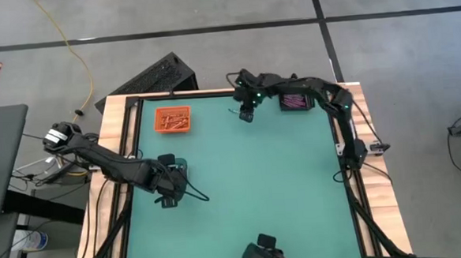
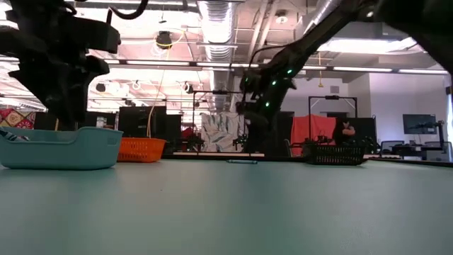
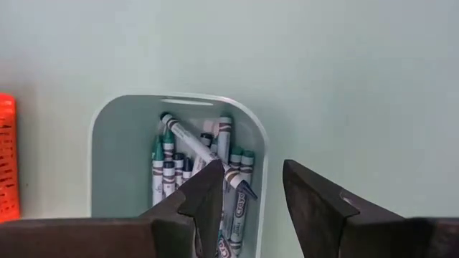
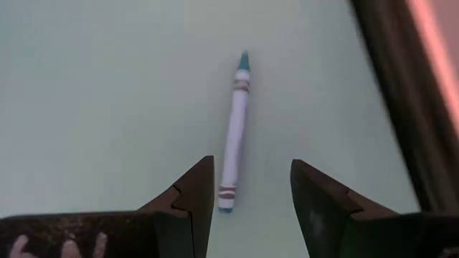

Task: Sort crayons
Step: Put the blue crayon into the blue bin

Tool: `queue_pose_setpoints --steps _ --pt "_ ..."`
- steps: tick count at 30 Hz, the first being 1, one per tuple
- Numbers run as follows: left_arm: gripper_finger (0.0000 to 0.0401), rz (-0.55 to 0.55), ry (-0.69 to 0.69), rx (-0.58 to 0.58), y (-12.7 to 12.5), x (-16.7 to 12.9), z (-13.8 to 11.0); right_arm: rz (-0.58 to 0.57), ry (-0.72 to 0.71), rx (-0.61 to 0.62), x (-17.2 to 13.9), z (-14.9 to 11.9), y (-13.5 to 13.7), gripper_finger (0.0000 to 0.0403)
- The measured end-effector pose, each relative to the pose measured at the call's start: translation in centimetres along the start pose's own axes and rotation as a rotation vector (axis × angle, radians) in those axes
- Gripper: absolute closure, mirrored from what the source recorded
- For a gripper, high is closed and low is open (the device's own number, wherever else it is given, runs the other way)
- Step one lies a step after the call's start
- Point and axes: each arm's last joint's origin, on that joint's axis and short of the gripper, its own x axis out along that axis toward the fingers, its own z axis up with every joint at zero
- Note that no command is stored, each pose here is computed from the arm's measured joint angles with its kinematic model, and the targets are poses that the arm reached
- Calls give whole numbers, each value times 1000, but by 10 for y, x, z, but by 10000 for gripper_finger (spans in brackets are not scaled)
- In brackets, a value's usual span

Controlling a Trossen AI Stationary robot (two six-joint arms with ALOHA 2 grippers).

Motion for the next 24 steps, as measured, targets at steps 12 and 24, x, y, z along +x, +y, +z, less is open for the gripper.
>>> queue_pose_setpoints --steps 12,24 --pt "266 -1 -20 25 -6 -2 -1 46 266 -73 39 7 -9 257" --pt "266 9 -50 20 -8 -2 0 69 336 -126 40 2 -4 394"
